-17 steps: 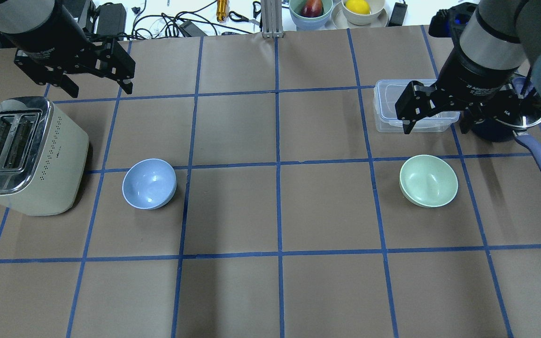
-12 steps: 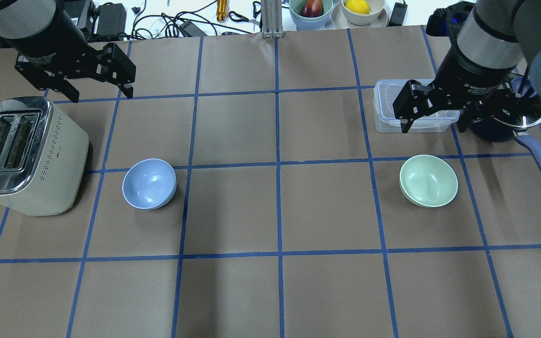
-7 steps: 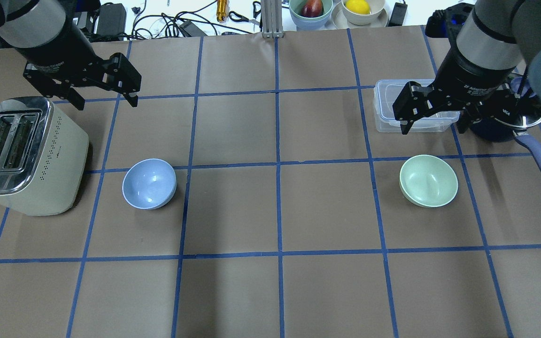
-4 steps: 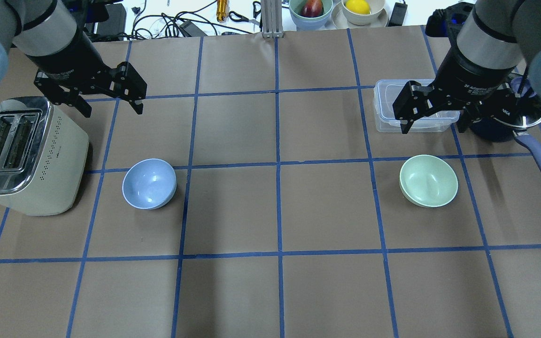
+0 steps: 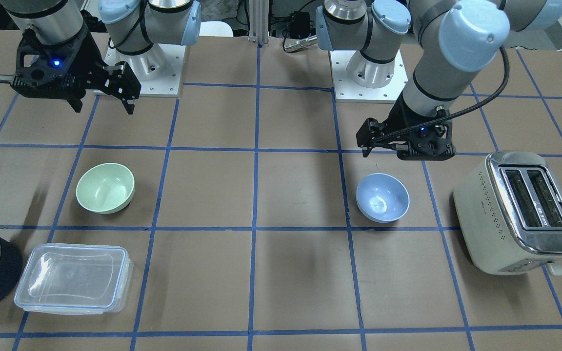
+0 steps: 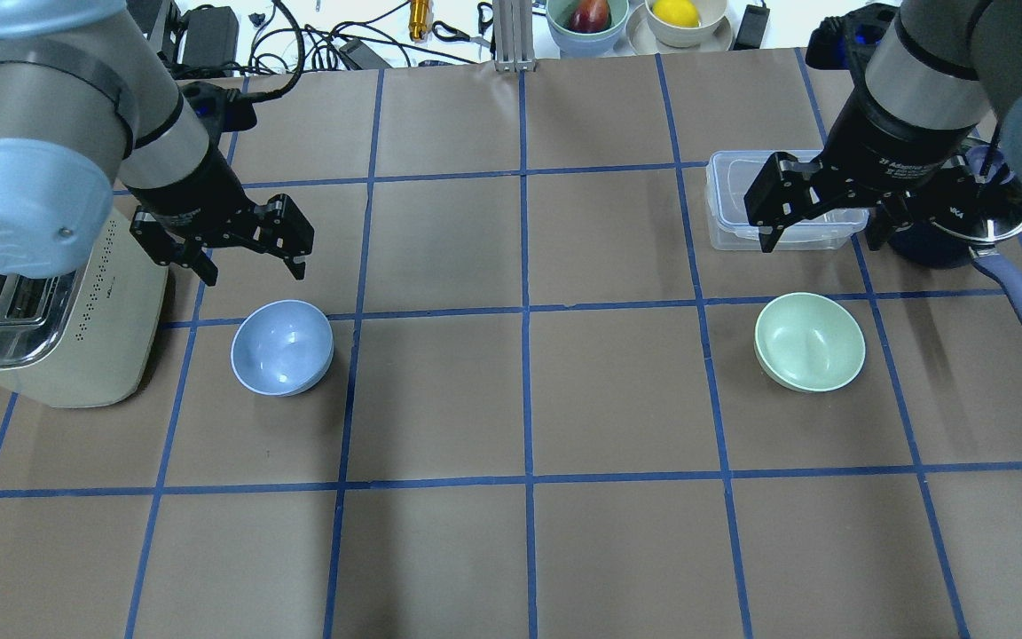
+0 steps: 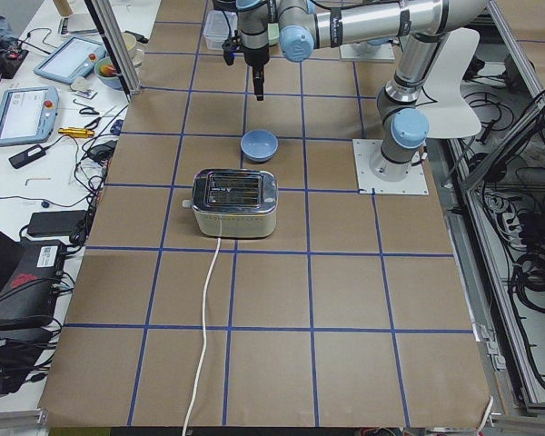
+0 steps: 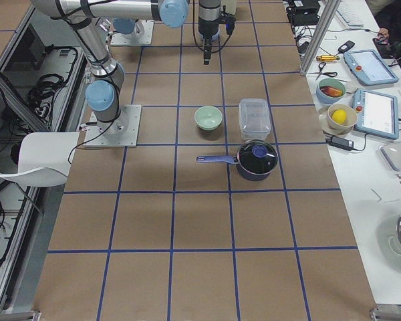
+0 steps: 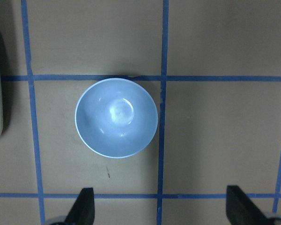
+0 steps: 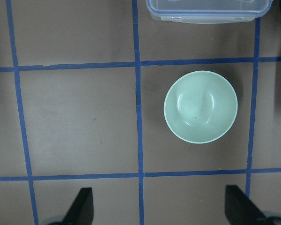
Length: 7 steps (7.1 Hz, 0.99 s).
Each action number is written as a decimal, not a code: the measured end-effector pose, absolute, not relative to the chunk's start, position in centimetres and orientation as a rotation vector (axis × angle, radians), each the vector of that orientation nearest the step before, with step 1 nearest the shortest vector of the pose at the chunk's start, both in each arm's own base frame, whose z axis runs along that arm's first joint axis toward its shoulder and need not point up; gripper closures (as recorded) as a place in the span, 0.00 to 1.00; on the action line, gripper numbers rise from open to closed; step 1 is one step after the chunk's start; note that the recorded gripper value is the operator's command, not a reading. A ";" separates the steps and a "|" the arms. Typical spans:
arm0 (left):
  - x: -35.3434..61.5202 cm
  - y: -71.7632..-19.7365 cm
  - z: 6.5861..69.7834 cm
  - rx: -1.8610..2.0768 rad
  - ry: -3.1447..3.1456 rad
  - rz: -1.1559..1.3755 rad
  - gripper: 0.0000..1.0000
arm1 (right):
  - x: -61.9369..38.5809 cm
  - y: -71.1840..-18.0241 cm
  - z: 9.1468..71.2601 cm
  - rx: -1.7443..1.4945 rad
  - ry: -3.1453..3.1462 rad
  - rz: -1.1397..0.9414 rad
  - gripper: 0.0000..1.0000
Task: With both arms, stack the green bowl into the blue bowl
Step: 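Grasp the blue bowl rim with left gripper while right gripper nears green bowl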
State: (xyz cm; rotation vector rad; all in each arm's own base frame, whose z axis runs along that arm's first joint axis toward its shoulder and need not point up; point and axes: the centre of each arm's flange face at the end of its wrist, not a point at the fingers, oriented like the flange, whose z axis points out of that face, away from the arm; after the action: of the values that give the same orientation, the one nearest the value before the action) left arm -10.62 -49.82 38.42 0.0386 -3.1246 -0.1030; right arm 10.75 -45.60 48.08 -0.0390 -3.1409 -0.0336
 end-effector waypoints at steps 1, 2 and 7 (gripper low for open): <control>-10.6 -50.2 35.1 0.034 -3.123 -0.097 0.00 | 10.7 -45.6 48.0 -0.039 -3.140 -0.036 0.00; -10.7 -50.3 31.7 0.028 -3.122 -0.111 0.00 | 10.7 -45.6 48.0 -0.039 -3.139 -0.037 0.00; -12.1 -48.7 20.1 -0.039 -3.138 -0.154 1.00 | 10.5 -45.7 47.9 -0.034 -3.138 -0.041 0.00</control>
State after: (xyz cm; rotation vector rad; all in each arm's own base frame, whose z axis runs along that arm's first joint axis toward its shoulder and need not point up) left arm -12.07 -48.68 20.08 -0.0393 -3.1384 -0.1540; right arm 10.49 -45.72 47.89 -0.0337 -3.1375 -0.0411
